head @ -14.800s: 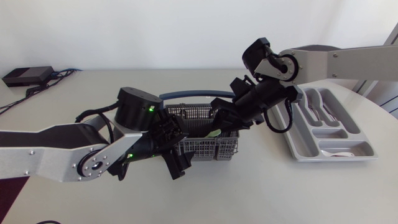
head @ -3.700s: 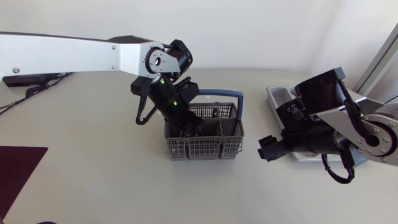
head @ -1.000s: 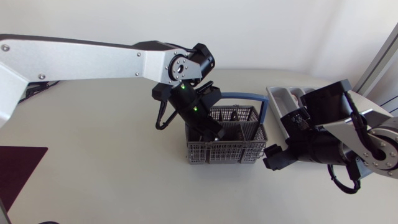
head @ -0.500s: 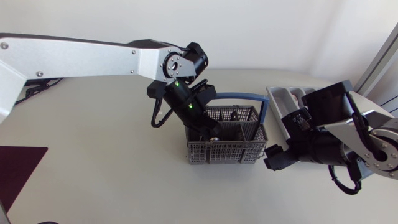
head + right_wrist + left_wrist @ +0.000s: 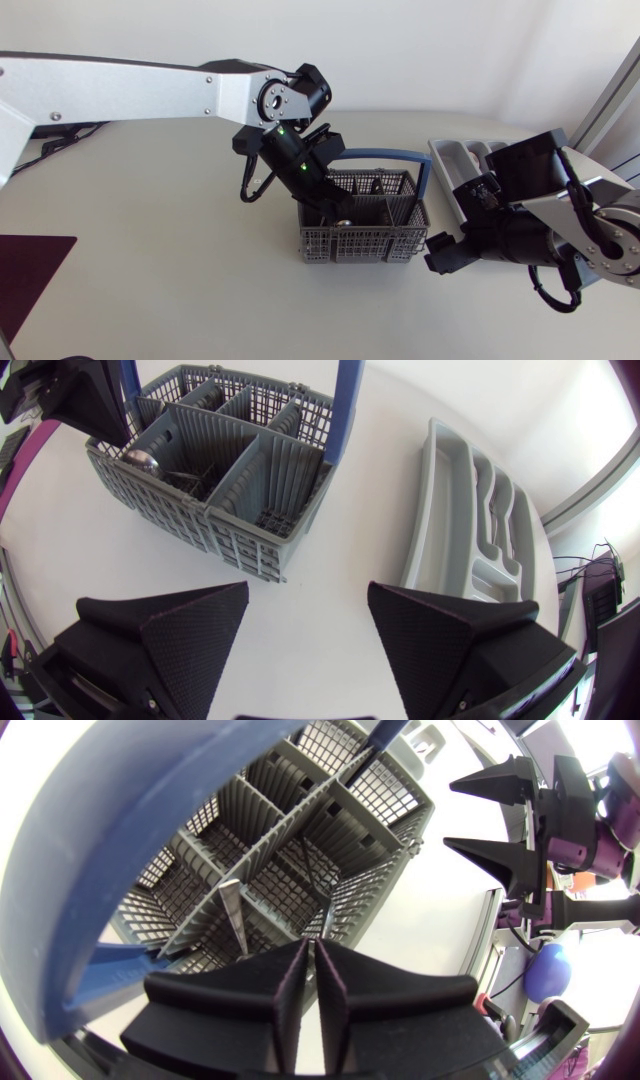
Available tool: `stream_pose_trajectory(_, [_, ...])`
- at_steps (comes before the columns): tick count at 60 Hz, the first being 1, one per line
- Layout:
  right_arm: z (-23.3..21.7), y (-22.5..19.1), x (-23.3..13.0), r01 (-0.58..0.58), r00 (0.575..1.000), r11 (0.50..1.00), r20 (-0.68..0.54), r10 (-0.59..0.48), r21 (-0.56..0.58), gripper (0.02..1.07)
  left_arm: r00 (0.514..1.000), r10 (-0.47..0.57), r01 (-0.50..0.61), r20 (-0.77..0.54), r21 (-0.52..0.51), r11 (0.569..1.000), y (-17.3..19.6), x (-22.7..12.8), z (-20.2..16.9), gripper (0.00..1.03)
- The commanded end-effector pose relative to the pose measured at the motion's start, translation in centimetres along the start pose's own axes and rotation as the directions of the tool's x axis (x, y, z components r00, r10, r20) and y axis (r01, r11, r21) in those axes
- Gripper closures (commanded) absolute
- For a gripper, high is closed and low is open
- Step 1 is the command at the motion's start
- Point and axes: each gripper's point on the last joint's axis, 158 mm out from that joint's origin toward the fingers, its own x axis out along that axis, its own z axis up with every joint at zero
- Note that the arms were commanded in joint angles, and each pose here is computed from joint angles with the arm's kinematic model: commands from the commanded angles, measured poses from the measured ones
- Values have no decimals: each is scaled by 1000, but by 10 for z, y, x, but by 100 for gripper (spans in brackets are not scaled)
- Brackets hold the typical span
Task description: Sort the cutlery from the basket into the organizer compartments.
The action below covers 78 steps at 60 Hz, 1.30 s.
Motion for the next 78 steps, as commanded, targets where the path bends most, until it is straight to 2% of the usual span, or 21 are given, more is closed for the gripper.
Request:
stream_pose_trajectory(1, [-11, 0, 3, 1, 1000, 1000, -15, -1, -16, 21, 1000, -12, 12, 29, -2, 1000, -10, -11, 10, 78])
stream_pose_trajectory(8, [-12, 0, 4, 1, 1000, 1000, -16, -1, -17, 21, 999, -16, 16, 29, -1, 1000, -14, -12, 12, 68])
stream_pose_trajectory(29, [-13, 0, 4, 1, 1000, 1000, -16, -1, -16, 21, 999, -24, 24, 31, 18, 1000, -29, -4, 8, 66])
stream_pose_trajectory(44, [-14, 1, 4, 1, 1000, 1000, -19, -1, -18, 21, 996, 74, -75, 42, 19, 997, -19, 4, 9, 66])
stream_pose_trajectory(55, [-14, 0, 3, 2, 1000, 1000, -15, -2, -19, 21, 996, 81, -81, 32, 16, 997, -19, 11, 5, 66])
stream_pose_trajectory(68, [-15, 0, 4, 2, 1000, 1000, -18, -2, -19, 21, 992, 126, -127, 23, 21, 992, -15, 20, -2, 70])
stream_pose_trajectory(78, [-13, 0, 4, 3, 1000, 1000, -8, -3, -19, 21, 991, 131, -131, 8, 24, 991, -17, 29, -5, 79])
